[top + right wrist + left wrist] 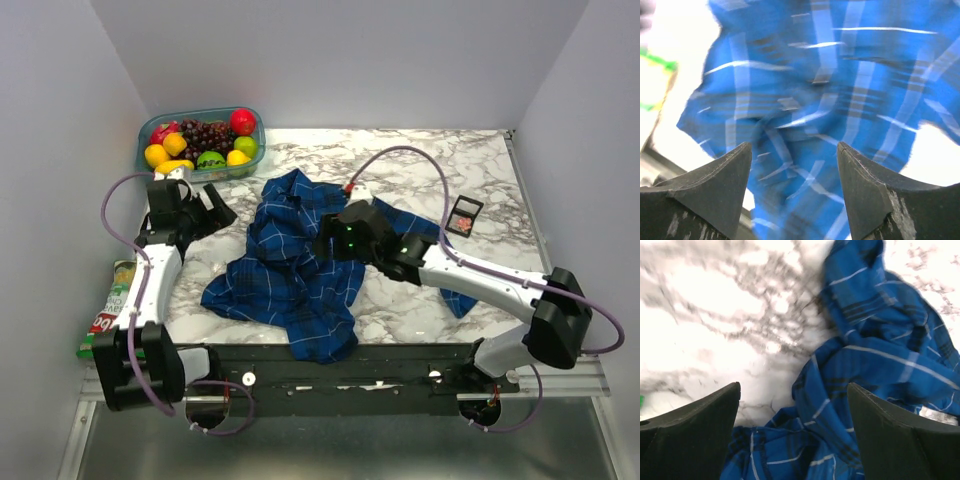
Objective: Pin the brooch onto the clothing
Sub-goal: Flatten out the crumpled clothing at the center of the board.
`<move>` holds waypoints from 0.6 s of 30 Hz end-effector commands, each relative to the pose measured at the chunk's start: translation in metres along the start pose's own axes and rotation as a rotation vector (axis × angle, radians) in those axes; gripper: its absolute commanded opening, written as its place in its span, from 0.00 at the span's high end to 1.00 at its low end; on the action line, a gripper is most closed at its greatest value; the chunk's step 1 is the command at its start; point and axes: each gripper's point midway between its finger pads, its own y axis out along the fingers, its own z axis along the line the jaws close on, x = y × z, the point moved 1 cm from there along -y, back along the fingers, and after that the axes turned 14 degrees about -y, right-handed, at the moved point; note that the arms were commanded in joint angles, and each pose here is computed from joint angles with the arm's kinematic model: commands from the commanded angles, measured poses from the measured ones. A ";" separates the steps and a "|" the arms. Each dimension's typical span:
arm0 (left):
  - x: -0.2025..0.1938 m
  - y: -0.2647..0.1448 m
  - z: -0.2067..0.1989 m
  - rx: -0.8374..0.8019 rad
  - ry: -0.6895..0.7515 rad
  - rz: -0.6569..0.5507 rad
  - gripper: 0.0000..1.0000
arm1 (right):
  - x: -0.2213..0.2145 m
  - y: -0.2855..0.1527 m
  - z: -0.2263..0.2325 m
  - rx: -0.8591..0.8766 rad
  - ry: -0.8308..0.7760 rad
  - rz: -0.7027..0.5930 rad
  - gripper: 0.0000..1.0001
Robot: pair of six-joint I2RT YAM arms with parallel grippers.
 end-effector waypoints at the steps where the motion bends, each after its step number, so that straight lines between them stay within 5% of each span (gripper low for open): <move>1: -0.034 0.022 0.012 -0.096 -0.183 0.182 0.12 | 0.018 -0.001 0.051 0.086 -0.119 -0.028 0.23; 11: -0.053 0.051 0.005 -0.211 -0.297 0.305 0.24 | 0.018 0.028 0.101 0.144 -0.189 0.011 0.23; 18: -0.061 0.060 0.004 -0.246 -0.339 0.349 0.51 | 0.006 0.029 0.086 0.082 -0.177 0.027 0.23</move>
